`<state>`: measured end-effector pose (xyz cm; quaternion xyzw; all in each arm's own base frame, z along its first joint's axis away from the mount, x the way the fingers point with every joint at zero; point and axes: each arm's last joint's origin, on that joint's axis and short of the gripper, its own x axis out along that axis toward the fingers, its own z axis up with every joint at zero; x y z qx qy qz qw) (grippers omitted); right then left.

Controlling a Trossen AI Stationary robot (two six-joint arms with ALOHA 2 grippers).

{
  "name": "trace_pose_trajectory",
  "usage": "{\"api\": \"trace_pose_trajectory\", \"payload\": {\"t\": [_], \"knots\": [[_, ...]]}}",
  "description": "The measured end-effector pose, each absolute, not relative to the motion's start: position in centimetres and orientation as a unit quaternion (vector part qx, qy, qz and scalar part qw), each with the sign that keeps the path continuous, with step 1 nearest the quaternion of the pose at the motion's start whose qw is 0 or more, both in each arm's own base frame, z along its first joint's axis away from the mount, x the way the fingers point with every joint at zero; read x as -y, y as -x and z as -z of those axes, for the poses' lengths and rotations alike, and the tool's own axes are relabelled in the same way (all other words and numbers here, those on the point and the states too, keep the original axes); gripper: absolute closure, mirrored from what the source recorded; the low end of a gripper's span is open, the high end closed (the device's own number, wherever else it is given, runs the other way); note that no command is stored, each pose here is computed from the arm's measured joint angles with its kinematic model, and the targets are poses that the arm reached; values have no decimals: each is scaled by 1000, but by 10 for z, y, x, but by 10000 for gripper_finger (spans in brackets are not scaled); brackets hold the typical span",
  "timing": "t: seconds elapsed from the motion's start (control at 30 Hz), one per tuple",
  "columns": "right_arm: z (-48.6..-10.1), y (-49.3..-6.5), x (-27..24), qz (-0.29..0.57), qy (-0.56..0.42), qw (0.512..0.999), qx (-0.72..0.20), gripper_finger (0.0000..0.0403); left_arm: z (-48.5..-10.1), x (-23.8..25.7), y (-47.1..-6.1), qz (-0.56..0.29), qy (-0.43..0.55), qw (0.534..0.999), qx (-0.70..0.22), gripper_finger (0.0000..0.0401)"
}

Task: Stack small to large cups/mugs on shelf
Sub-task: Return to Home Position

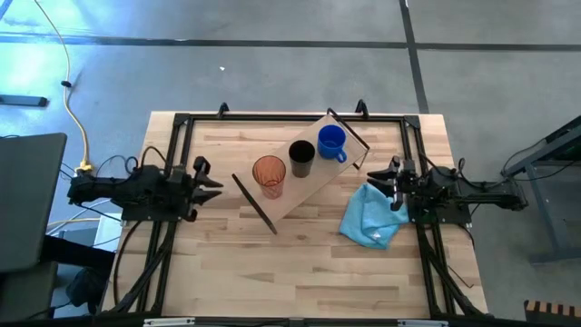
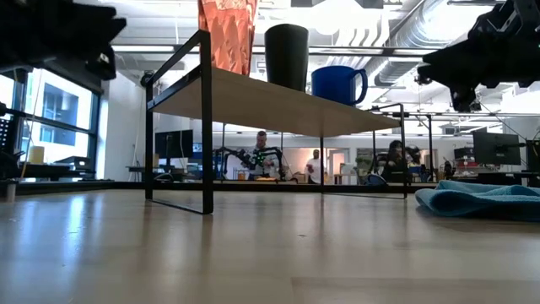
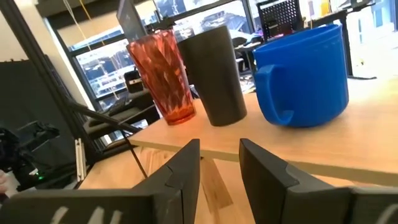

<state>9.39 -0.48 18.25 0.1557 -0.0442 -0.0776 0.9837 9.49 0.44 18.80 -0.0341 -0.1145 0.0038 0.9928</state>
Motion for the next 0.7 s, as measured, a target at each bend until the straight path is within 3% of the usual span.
{"api": "trace_pose_trajectory", "payload": {"t": [0.7], "knots": [[-172,-94,3,61,-146,987,-13,299,-194,-4,-93,5,18,989,147,318]]}}
